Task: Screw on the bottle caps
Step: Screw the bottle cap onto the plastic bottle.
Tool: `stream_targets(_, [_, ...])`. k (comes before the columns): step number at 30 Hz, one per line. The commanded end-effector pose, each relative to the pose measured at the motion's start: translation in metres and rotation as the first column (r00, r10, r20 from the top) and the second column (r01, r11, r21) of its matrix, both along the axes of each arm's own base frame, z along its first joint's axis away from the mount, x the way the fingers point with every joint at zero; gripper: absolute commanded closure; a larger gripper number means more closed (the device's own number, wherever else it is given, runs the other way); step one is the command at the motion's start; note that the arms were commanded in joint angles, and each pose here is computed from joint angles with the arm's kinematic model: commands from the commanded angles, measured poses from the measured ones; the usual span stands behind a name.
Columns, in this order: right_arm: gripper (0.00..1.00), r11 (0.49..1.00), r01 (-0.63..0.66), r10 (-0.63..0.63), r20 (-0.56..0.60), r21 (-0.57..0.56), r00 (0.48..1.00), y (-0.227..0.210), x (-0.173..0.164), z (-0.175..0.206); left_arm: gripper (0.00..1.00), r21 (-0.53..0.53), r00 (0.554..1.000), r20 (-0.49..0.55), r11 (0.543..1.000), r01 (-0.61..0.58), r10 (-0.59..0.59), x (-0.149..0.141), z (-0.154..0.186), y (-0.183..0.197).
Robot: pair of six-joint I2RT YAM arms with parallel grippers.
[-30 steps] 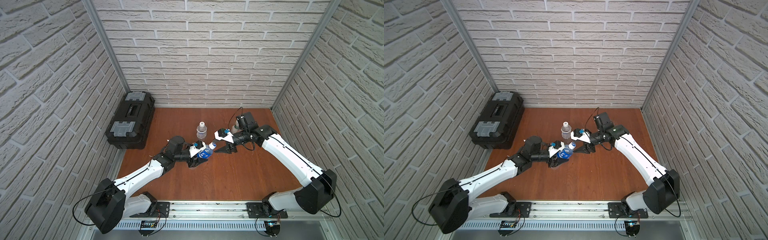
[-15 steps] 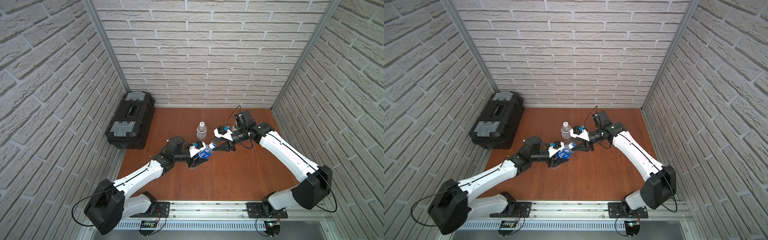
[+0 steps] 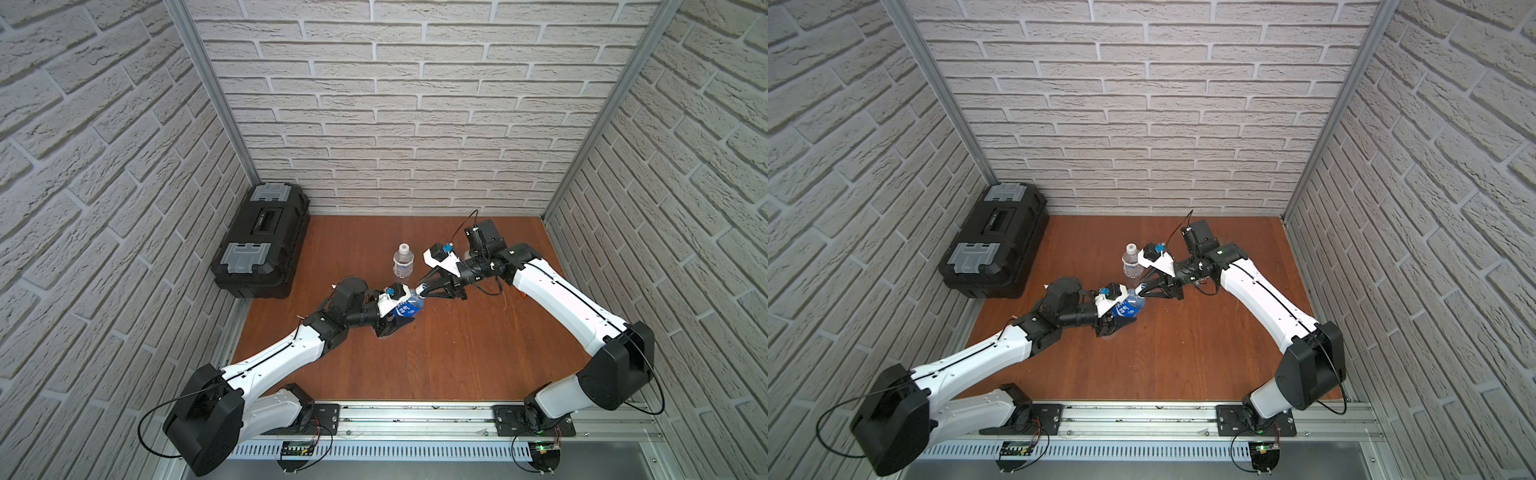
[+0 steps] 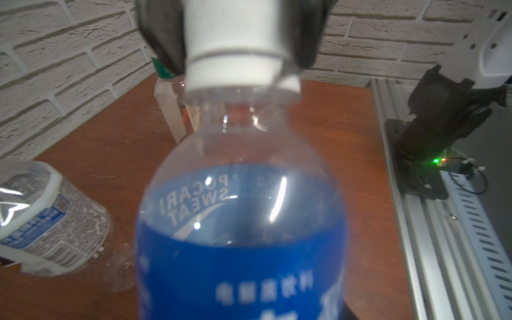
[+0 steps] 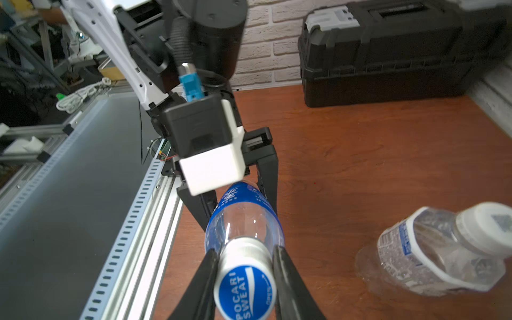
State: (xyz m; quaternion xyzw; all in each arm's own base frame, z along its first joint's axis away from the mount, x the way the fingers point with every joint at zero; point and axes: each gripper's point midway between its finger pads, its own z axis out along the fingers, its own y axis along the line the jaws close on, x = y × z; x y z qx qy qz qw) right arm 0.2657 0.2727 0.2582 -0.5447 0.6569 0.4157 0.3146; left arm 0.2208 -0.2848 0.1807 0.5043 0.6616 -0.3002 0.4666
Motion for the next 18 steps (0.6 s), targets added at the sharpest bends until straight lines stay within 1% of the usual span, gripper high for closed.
stream_targets(1, [0.88,0.964,0.259,-0.264,-0.204,-0.053,0.943,0.002,0.014,-0.012,0.43,-0.092,0.960,0.248,0.990,-0.111,0.131,0.018,0.048,-0.003])
stream_targets(2, [0.88,0.921,0.380,-0.389,-0.244,-0.084,0.889,-0.002,0.024,-0.014,0.43,-0.090,0.942,0.287,0.984,-0.156,0.176,0.021,0.049,-0.001])
stream_targets(3, [0.88,0.865,0.488,-0.501,-0.291,-0.121,0.815,-0.009,0.032,-0.017,0.43,-0.096,0.921,0.323,0.975,-0.199,0.219,0.025,0.052,0.001])
stream_targets(4, [0.88,0.799,0.578,-0.598,-0.321,-0.166,0.734,-0.018,0.040,-0.020,0.42,-0.100,0.907,0.345,0.971,-0.219,0.240,0.026,0.053,0.003])
stream_targets(5, [0.89,0.720,0.661,-0.687,-0.355,-0.213,0.634,-0.029,0.046,-0.024,0.42,-0.104,0.894,0.363,0.965,-0.241,0.262,0.028,0.055,0.004])
stream_targets(6, [0.90,0.648,0.720,-0.746,-0.400,-0.250,0.532,-0.037,0.049,-0.027,0.42,-0.106,0.878,0.386,0.959,-0.262,0.283,0.029,0.057,0.005])
stream_targets(7, [0.90,0.591,0.760,-0.777,-0.441,-0.270,0.448,-0.041,0.049,-0.029,0.42,-0.097,0.869,0.407,0.959,-0.266,0.282,0.028,0.057,0.003])
stream_targets(8, [0.91,0.528,0.801,-0.796,-0.491,-0.281,0.353,-0.045,0.048,-0.032,0.42,-0.089,0.855,0.434,0.958,-0.273,0.284,0.027,0.058,0.001])
stream_targets(9, [0.93,0.477,0.834,-0.793,-0.545,-0.278,0.272,-0.046,0.047,-0.031,0.43,-0.084,0.840,0.461,0.956,-0.280,0.286,0.025,0.059,-0.001])
stream_targets(10, [0.93,0.441,0.854,-0.782,-0.586,-0.276,0.214,-0.046,0.045,-0.031,0.43,-0.080,0.823,0.486,0.953,-0.292,0.293,0.025,0.060,-0.003])
stream_targets(12, [0.93,0.392,0.870,-0.746,-0.657,-0.298,0.110,-0.046,0.042,-0.029,0.43,-0.070,0.791,0.539,0.951,-0.300,0.290,0.019,0.060,-0.009])
stream_targets(15, [0.92,0.326,0.875,-0.727,-0.687,-0.359,-0.010,-0.049,0.036,-0.027,0.43,-0.037,0.729,0.623,0.942,-0.335,0.284,0.015,0.060,-0.017])
stream_targets(16, [0.92,0.304,0.878,-0.712,-0.700,-0.370,-0.048,-0.049,0.035,-0.027,0.42,-0.024,0.712,0.646,0.940,-0.341,0.275,0.014,0.059,-0.020])
stream_targets(18, [0.92,0.246,0.883,-0.671,-0.727,-0.400,-0.142,-0.053,0.032,-0.028,0.41,0.026,0.690,0.683,0.937,-0.349,0.238,0.013,0.053,-0.029])
